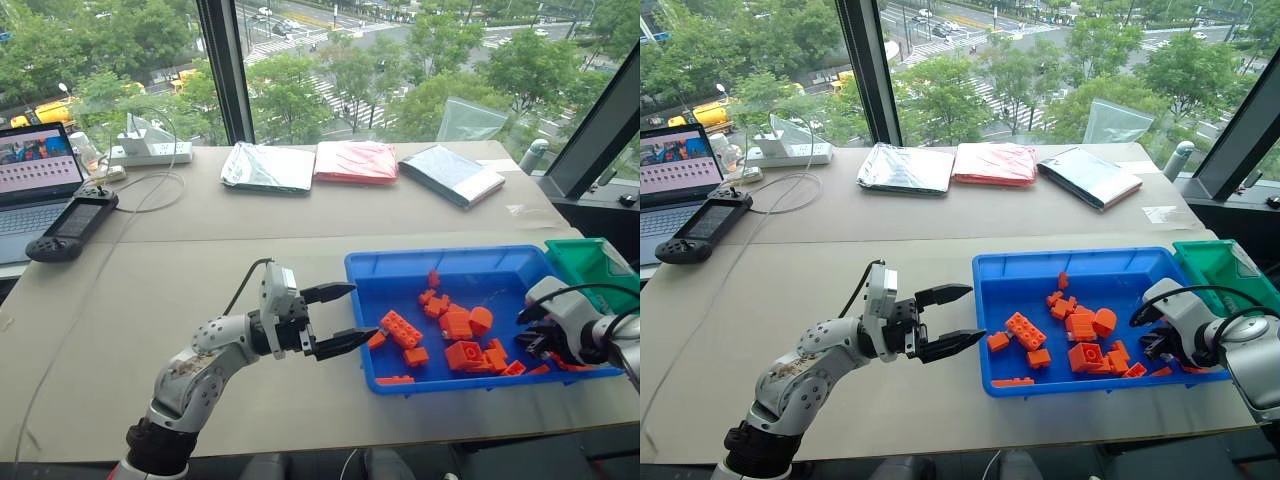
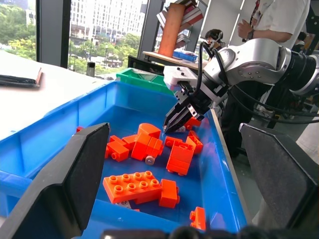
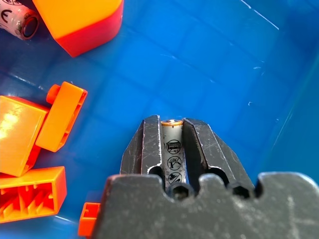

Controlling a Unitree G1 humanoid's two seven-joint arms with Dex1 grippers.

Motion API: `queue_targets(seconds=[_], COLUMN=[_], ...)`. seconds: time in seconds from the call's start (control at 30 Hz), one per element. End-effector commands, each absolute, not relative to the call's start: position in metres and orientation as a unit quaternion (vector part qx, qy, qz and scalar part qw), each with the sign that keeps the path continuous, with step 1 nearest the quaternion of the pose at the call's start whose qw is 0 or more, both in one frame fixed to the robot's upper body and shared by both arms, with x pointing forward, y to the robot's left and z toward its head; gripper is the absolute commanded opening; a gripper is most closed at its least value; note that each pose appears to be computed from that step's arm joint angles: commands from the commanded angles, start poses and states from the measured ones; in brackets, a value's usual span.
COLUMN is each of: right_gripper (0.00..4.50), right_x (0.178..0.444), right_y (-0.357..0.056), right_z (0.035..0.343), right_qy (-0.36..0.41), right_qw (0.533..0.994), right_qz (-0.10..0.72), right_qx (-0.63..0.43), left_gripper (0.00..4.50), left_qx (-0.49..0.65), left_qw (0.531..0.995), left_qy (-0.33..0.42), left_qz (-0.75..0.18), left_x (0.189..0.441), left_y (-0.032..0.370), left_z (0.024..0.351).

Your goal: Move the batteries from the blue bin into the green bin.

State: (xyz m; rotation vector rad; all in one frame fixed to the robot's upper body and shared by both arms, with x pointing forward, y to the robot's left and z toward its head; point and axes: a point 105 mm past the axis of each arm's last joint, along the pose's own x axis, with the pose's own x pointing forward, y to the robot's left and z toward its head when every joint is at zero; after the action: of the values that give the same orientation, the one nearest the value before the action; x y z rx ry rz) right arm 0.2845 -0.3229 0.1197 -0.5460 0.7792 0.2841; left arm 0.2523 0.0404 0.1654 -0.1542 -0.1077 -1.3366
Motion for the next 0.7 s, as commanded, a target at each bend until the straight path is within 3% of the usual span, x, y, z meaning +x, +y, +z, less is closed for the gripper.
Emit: queue_targets(seconds=[0.03,0.1,0.17,0.27,0.4,0.47,0.5,0.7], right_gripper=[0.24,0.24,0.24,0.24,0.24,1.25,1.38,3.45], right_x=[0.308,0.315,0.313,0.305,0.306,0.308,0.308,0.313], right_y=[-0.346,-0.371,-0.391,-0.415,-0.422,-0.425,-0.426,-0.424], right_z=[0.199,0.239,0.256,0.262,0.253,0.249,0.248,0.256], right_qy=[0.23,0.136,0.095,0.082,0.084,0.086,0.088,0.074], right_qw=[0.942,0.962,0.96,0.946,0.942,0.94,0.94,0.939], right_qz=[0.004,-0.108,-0.179,-0.258,-0.285,-0.293,-0.295,-0.298], right_qx=[-0.243,-0.21,-0.195,-0.181,-0.159,-0.15,-0.147,-0.154], left_gripper=[4.5,4.5,4.5,4.5,4.5,4.5,4.5,4.5], left_qx=[-0.066,-0.067,-0.067,-0.067,-0.067,-0.066,-0.066,-0.065], left_qw=[0.776,0.775,0.775,0.774,0.773,0.773,0.773,0.773], left_qy=[-0.071,-0.071,-0.071,-0.071,-0.071,-0.072,-0.072,-0.074], left_qz=[-0.623,-0.624,-0.625,-0.626,-0.627,-0.627,-0.627,-0.626], left_x=[0.249,0.249,0.249,0.249,0.249,0.25,0.25,0.25], left_y=[0.041,0.041,0.04,0.04,0.039,0.039,0.039,0.038], left_z=[0.174,0.174,0.175,0.175,0.176,0.177,0.177,0.179])
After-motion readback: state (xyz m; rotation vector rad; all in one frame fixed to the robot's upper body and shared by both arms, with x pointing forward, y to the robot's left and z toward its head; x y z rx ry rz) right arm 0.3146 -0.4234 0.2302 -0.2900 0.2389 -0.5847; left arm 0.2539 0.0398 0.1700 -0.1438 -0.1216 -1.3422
